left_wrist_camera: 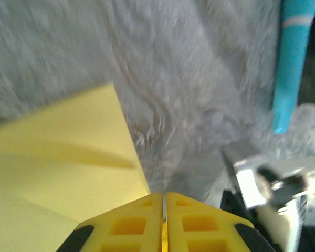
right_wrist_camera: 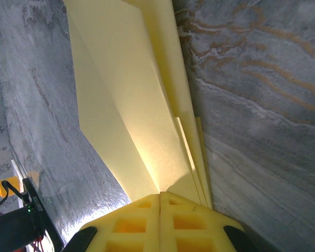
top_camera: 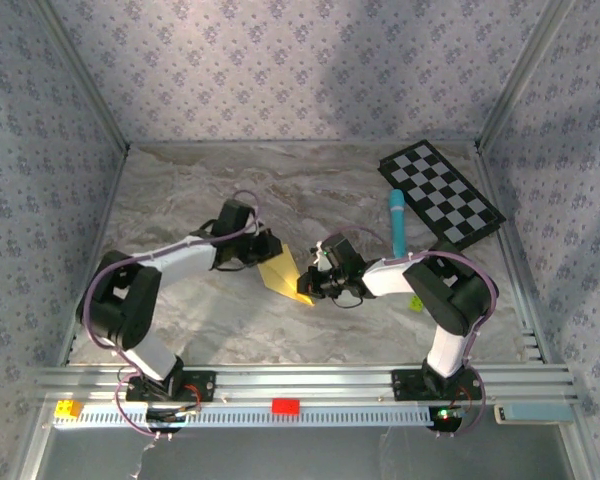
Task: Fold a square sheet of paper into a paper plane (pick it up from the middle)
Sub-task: Fourth fold the wing at the center of the table.
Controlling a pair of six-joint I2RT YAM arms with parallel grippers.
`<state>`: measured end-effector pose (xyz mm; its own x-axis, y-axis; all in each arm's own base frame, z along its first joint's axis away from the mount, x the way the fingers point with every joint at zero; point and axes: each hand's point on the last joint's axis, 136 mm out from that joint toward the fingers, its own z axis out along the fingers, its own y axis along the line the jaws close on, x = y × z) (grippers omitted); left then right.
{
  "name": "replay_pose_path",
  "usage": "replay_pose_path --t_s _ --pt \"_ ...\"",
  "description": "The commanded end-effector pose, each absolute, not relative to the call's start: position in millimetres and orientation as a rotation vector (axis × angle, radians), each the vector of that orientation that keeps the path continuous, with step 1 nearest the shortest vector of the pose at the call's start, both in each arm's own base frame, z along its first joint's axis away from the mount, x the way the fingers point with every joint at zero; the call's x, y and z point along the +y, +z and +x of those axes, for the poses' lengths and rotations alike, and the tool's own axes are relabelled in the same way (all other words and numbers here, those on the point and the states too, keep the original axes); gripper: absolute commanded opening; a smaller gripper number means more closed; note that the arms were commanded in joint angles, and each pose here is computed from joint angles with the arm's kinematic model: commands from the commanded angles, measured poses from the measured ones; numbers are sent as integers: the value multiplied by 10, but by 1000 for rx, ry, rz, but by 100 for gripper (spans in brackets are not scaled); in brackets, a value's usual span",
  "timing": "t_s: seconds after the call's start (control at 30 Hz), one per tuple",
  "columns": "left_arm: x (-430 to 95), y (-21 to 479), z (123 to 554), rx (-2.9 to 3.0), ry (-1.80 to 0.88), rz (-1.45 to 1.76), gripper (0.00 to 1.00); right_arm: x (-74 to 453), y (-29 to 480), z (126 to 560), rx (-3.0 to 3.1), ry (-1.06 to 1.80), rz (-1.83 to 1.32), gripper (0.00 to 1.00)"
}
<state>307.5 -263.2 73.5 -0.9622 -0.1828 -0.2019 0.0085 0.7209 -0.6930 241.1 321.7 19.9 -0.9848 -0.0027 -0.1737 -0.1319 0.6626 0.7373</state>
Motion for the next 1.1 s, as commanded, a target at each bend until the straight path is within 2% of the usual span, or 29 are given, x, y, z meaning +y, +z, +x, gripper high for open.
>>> replay_pose_path --t_s 0.0,0.2,0.47,0.73,0.9,1.07 --pt "-2680 479 2948 2745 -1062 -147 8 2870 -229 2098 2936 1051 12 0" --pt "-2521 -1 2828 2860 -925 -211 6 2930 -63 2153 2882 1113 -19 0" --pt "-2497 -87 2762 2887 -916 -214 5 3215 478 2350 2749 1229 -180 0" --pt "-2509 -67 2767 2884 -922 -209 4 3351 163 2511 2849 1179 -150 1" --pt "-2485 -108 2751 2898 -908 -219 4 3248 -22 2365 2916 1144 -129 3" --pt "-2441 -146 2750 2906 -897 -247 4 3115 87 2234 2899 1142 -140 4"
